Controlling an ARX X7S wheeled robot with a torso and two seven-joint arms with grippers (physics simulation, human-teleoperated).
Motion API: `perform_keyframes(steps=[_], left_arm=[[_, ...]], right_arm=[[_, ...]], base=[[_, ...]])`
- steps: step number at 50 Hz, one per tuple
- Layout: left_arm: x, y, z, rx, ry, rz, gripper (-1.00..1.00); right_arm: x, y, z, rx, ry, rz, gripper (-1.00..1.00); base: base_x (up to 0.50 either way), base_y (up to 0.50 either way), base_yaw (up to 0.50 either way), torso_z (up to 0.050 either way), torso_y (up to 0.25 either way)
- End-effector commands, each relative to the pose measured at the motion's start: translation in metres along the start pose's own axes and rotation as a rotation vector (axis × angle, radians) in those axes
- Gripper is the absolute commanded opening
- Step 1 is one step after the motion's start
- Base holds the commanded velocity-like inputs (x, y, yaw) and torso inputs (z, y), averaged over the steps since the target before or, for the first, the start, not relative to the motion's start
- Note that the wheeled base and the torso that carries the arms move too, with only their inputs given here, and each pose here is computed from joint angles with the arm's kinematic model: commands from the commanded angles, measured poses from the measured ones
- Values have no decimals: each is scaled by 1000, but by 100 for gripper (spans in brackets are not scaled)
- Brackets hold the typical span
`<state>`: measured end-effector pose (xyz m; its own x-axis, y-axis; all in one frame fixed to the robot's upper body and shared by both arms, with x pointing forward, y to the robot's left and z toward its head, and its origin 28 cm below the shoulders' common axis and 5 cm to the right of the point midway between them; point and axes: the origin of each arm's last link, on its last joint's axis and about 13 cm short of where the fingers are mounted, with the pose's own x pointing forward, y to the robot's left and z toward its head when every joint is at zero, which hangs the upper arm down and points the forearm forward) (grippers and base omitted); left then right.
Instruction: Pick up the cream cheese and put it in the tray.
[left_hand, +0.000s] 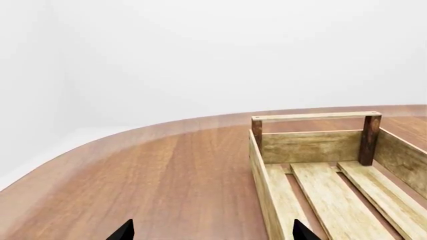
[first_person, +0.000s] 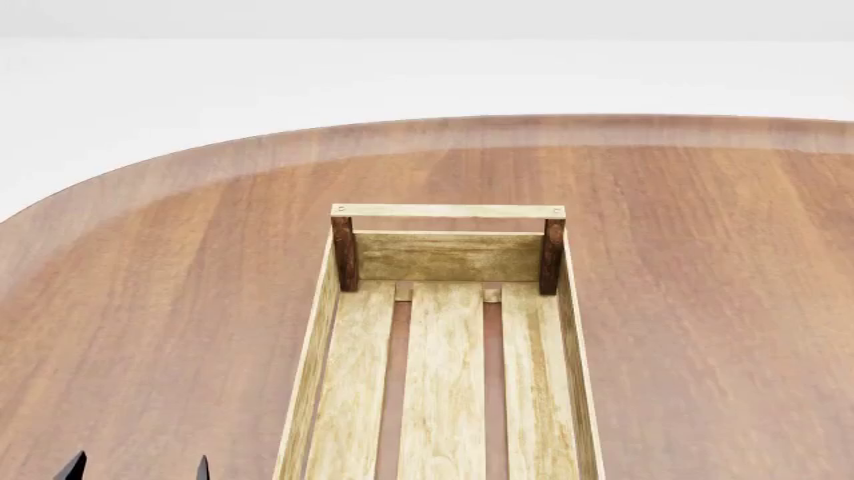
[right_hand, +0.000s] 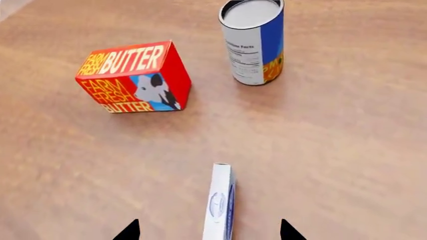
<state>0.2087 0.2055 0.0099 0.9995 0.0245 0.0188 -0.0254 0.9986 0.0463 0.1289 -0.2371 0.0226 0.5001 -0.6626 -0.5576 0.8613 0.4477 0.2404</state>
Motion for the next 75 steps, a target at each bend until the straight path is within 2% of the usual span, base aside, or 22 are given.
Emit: perform_keyframes(steps=[1, 34, 43, 75], left_arm=[[0, 0, 0, 0, -1, 1, 100], [-1, 0, 0, -2, 1, 0, 100], [-1, 0, 0, -3, 3, -1, 100], [0, 0, 0, -4, 5, -1, 100]], right_arm=[[4, 10, -9, 3, 20, 1, 100], [26, 7, -15, 4, 56, -32, 100], [34, 12, -22, -5, 74, -34, 100], [50, 9, -43, -25, 128, -70, 100]], base=[[0, 0, 0, 0, 0], [0, 0, 0, 0, 0], [0, 0, 0, 0, 0], [0, 0, 0, 0, 0]])
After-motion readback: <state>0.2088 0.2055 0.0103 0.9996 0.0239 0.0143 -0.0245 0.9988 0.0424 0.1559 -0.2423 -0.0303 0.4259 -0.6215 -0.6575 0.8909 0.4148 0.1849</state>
